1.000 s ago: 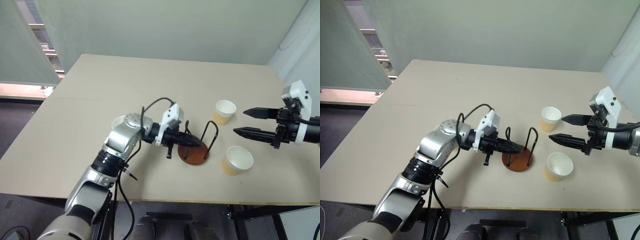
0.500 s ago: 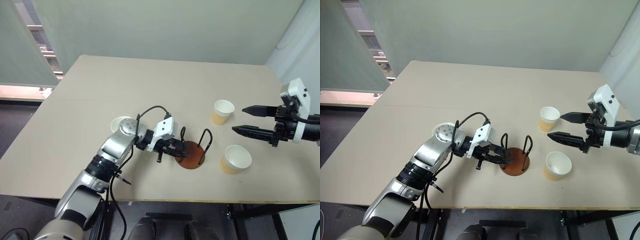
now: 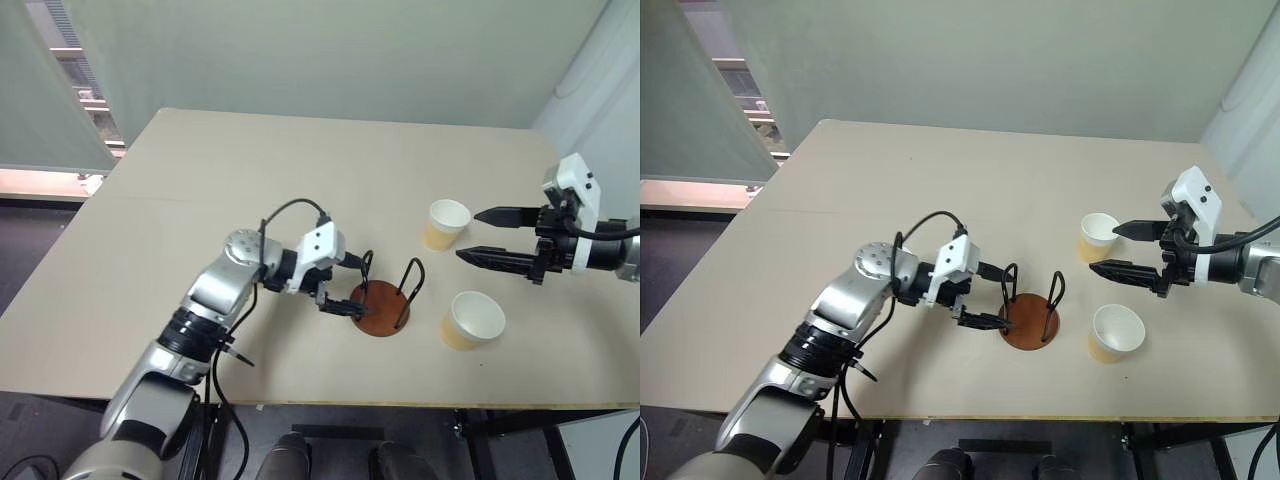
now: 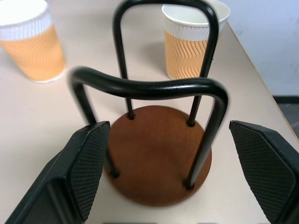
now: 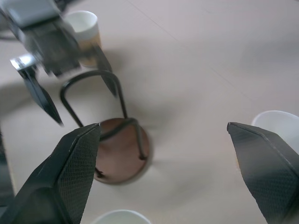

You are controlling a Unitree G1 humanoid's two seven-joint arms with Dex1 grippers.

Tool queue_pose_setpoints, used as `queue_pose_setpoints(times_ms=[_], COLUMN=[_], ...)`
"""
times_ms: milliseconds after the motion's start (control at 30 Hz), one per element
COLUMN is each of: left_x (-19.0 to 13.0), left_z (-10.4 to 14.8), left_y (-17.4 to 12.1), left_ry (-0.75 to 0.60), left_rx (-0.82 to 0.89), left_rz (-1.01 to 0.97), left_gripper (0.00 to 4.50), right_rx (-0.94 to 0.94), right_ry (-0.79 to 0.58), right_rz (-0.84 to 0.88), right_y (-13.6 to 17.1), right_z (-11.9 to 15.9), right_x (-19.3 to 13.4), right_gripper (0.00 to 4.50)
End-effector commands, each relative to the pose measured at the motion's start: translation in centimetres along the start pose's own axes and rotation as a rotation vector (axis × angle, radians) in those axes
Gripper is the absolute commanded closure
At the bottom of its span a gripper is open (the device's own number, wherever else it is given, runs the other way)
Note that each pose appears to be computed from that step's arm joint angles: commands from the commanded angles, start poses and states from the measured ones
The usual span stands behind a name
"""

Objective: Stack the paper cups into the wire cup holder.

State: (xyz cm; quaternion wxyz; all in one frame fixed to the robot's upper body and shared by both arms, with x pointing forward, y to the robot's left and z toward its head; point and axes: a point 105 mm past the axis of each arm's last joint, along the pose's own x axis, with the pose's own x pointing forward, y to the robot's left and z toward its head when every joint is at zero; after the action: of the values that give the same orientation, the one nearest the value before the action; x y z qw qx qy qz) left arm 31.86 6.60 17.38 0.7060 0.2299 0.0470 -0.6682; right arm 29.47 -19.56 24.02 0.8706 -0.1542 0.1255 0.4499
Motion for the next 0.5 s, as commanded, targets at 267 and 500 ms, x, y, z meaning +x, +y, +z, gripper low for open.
queue_pose_setpoints(times_ms=[267,500], left_x=[-5.3,-8.8], left_z=[4.4,6.0], left_y=[1.5,1.5], left_ry=[-0.068,-0.165], left_rx=[0.079,0.036], left_rz=[0.172,0.307], left_gripper=[0.06,0.06], right_rx=[-0.161,-0.349], right_ry=[0.072,0.215], right_rz=[-0.047,-0.049], right_y=[-3.2,-6.0], right_z=[0.6,-0.4], right_x=[0.8,3.5], right_gripper=[0.0,0.0])
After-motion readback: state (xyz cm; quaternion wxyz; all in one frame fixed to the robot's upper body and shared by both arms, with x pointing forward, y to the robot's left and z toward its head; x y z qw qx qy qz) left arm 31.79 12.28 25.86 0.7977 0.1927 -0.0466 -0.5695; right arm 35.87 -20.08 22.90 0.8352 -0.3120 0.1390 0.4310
